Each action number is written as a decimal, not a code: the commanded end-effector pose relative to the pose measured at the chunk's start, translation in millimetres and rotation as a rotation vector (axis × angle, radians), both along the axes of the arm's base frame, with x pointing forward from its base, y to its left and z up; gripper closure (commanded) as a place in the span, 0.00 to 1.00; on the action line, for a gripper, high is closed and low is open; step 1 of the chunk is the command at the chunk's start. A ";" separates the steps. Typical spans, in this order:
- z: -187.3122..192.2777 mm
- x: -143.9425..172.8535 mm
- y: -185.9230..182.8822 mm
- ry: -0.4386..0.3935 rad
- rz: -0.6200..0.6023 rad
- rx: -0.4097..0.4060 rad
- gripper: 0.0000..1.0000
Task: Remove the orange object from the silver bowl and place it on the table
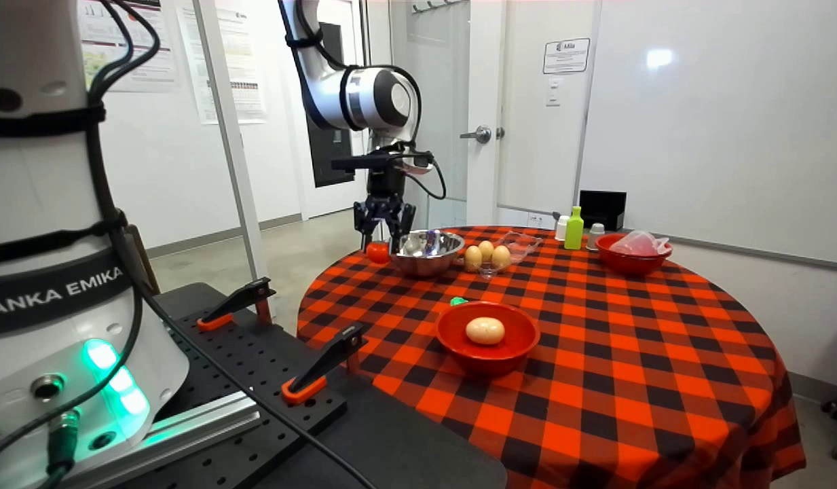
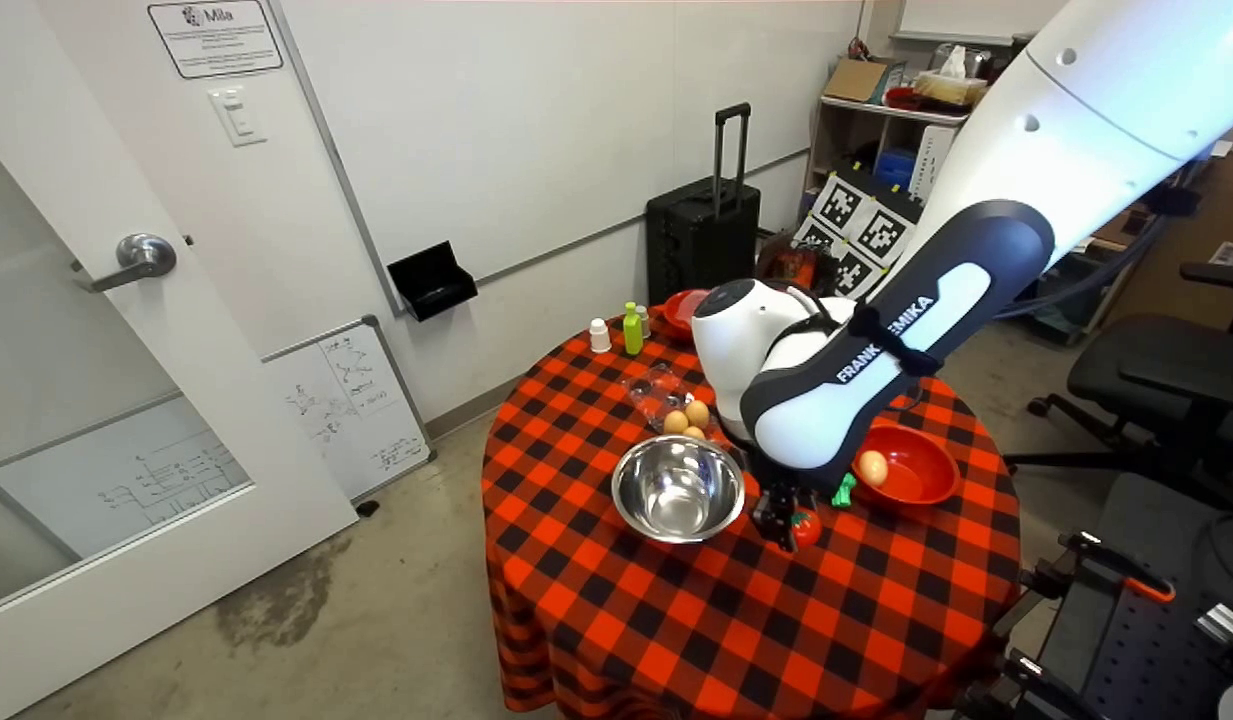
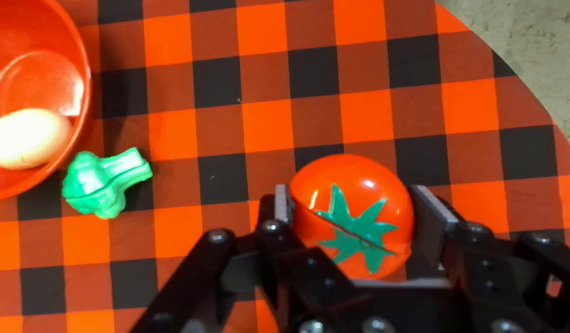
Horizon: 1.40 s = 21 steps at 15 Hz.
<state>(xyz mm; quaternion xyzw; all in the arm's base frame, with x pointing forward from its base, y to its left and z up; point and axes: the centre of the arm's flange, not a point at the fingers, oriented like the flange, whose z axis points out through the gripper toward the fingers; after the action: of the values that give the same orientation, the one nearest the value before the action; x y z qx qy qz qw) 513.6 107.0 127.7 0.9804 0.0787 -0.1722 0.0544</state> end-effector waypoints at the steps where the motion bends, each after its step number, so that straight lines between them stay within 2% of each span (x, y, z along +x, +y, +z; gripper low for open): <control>1: -40.4 3.4 -4.2 0.045 -0.007 0.060 0.62; 5: -81.8 6.7 -10.1 0.087 -0.017 0.094 0.62; 9: -104.1 14.8 -13.4 0.090 -0.039 0.115 0.62; 12: -104.2 21.1 -14.8 0.091 -0.052 0.119 0.54; 13: -103.9 22.4 -15.0 0.086 -0.057 0.120 0.44; 15: -101.9 23.2 -15.2 0.083 -0.068 0.119 0.11; 17: -101.1 20.4 -14.7 0.085 -0.073 0.113 0.01; 21: -90.6 11.7 -12.5 0.079 -0.077 0.099 0.00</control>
<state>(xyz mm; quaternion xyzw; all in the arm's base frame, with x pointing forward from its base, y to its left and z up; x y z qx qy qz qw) 529.1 91.0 27.7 0.9756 0.0596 -0.2111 0.0000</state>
